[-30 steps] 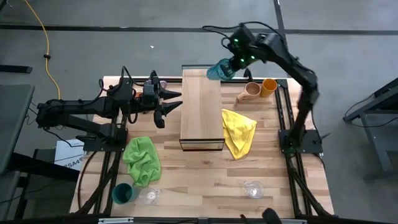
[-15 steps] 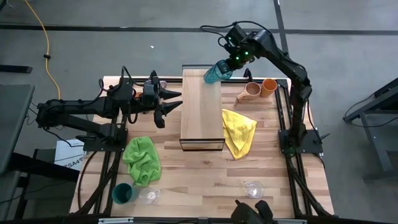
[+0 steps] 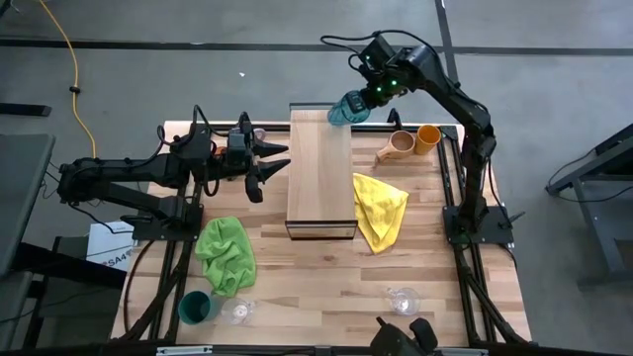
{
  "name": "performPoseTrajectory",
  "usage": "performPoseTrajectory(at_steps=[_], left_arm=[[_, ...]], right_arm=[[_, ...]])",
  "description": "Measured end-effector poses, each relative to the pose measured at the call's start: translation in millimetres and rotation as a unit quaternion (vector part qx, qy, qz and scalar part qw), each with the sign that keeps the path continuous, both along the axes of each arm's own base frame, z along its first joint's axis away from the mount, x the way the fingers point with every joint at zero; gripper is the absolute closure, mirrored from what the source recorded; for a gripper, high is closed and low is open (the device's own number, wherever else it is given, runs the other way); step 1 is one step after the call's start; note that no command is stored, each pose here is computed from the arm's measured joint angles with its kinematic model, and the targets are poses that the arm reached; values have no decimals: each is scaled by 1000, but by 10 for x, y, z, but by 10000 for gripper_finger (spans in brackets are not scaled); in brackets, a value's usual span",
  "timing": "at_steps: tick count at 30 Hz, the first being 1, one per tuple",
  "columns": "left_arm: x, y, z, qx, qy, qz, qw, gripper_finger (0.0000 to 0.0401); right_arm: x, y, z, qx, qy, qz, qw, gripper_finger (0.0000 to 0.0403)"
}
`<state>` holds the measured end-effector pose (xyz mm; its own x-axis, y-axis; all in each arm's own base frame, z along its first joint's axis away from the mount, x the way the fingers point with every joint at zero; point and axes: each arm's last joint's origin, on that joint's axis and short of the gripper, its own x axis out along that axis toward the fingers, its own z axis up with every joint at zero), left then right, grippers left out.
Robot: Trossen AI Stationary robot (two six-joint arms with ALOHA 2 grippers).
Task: Stack small to large cups/mugs on shelf
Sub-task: Put the light blue cup on the shelf
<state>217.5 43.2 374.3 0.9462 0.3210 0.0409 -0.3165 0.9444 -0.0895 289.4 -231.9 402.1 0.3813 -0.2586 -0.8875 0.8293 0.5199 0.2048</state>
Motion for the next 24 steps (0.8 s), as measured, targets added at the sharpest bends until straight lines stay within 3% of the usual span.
performPoseTrajectory(at_steps=[24], left_arm=[[0,0,0,-2,-1,0,1000,251]], right_arm=[[6,8,2,9,-8,3,1000,402]])
